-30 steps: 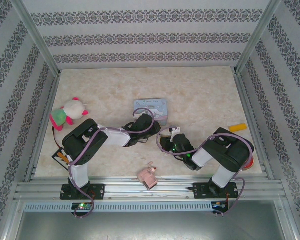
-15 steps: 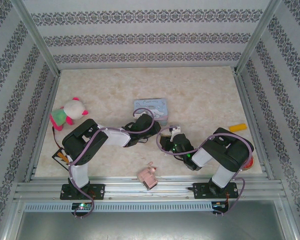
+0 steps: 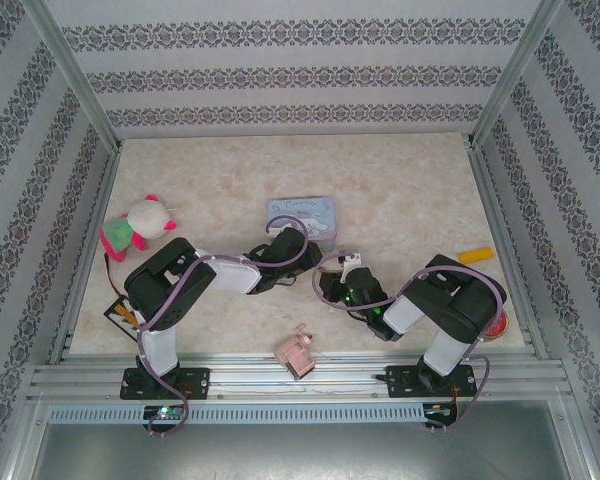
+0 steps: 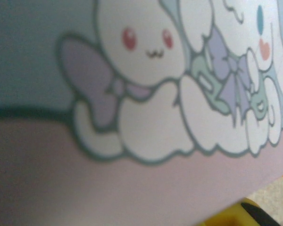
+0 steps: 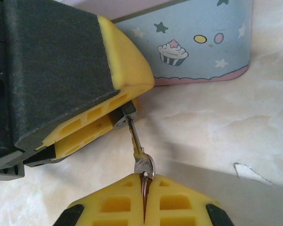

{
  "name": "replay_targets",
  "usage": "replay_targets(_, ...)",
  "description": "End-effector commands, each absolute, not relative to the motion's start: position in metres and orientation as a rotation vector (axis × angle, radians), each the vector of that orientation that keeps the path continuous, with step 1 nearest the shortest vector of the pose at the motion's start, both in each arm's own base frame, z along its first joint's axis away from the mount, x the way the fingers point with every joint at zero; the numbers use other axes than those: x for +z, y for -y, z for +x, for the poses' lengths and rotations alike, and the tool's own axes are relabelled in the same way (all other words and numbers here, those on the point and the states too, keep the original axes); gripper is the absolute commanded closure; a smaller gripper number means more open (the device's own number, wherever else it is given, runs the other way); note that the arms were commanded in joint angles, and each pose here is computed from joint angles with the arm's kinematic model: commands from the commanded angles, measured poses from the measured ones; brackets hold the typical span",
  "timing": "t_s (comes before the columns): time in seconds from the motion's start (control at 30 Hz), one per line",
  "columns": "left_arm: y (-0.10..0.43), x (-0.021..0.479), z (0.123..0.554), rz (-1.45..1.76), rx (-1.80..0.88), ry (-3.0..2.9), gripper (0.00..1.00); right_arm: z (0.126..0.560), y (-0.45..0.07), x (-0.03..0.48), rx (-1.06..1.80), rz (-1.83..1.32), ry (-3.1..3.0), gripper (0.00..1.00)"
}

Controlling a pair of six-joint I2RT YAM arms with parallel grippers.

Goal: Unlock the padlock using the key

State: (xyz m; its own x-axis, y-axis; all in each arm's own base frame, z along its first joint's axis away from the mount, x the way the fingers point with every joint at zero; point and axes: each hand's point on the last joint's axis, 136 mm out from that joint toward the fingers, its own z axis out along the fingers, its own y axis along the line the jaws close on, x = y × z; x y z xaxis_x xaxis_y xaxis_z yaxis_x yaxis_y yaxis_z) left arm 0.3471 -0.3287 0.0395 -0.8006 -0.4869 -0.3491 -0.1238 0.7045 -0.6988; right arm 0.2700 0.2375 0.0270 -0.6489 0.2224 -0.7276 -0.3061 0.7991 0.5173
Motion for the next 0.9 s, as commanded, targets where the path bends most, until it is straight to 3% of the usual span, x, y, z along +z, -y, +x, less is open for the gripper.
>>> replay_targets(0.0,0.3427,0.0666,0.3524,-0.462,-1.05,-2.31,0.91,0.2765,-0.2455,0.0436,0.825,-0.072,-2.056,1.0)
replay_targets(0.87,0.3487,0.067,0.3482,-0.525,-1.174,-2.35,0.95,0.2682,-0.243,0.0405,0.845,-0.091,-2.055,1.0)
